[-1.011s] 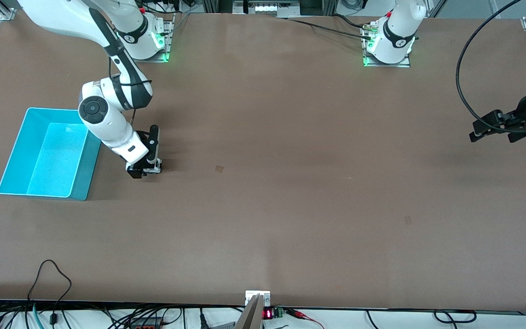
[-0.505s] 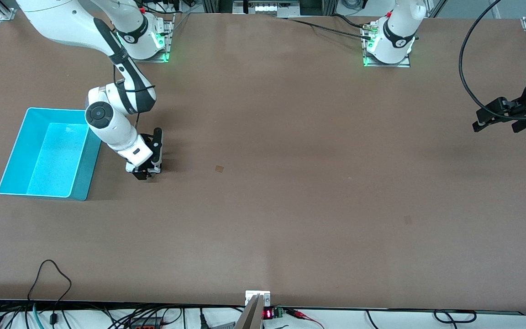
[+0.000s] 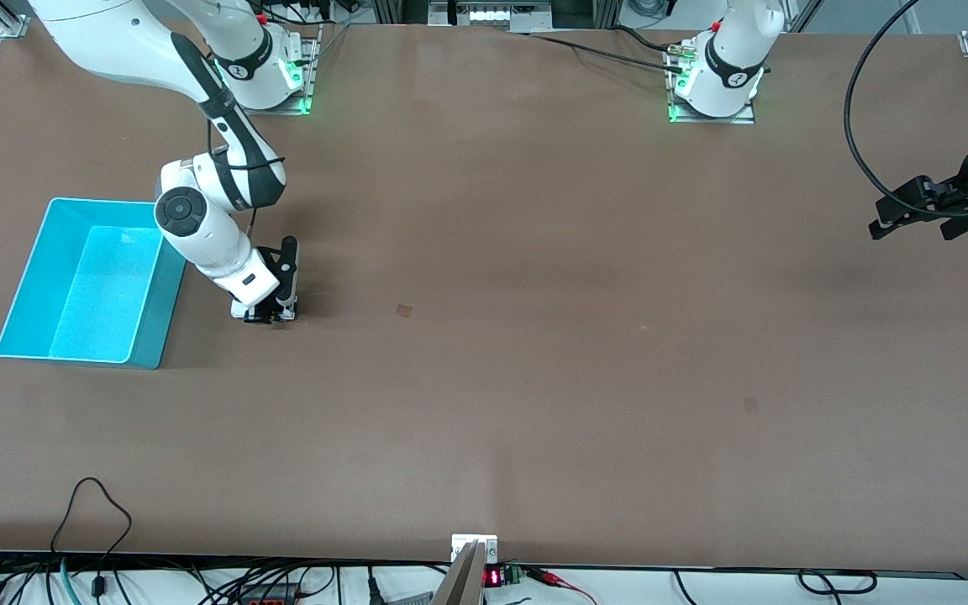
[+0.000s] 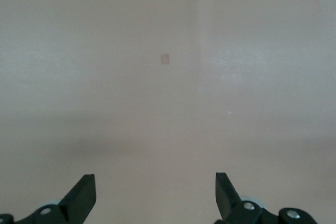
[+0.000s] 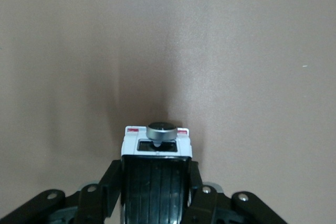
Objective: Wind and store white jeep toy
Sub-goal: 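Lift the jeep and carry it over the cyan bin with the right gripper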
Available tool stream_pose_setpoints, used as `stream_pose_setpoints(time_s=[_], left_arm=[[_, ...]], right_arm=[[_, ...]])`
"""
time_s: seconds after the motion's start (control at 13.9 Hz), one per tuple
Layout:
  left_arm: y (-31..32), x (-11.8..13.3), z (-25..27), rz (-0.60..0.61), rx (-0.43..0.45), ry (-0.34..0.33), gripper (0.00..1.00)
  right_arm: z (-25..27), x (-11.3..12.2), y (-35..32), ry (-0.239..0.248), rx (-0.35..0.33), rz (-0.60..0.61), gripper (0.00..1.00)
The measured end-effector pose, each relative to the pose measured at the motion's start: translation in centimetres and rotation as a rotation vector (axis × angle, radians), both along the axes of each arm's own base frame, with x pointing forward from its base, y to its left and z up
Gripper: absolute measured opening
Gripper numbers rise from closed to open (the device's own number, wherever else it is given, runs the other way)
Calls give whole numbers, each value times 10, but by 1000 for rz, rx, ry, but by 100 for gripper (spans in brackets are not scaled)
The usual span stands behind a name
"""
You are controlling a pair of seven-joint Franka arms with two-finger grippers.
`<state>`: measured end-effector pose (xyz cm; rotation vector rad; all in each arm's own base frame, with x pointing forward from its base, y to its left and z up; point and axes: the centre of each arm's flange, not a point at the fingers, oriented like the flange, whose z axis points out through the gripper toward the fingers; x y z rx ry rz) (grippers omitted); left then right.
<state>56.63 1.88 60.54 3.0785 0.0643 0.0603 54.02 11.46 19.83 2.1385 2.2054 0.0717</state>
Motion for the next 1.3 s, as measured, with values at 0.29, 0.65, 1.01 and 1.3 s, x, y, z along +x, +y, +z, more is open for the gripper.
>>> stream_pose_setpoints(time_s=[0.29,0.65,1.01,1.3], left_arm=[[-6,-5,-2,-10,-1,23,100],[-13,-8,-4,-25,6,50,100],[-11,-8,-4,-24,16,52,100],[-7,-9,-4,-14,16,54,100]], right_arm=[[9,6,0,-24,12,-97,54],[43,19,-24,-63,35,-444,54],[64,33,-70,-33,9,-825,54],[85,45,-77,-9,-20,-1054,54]])
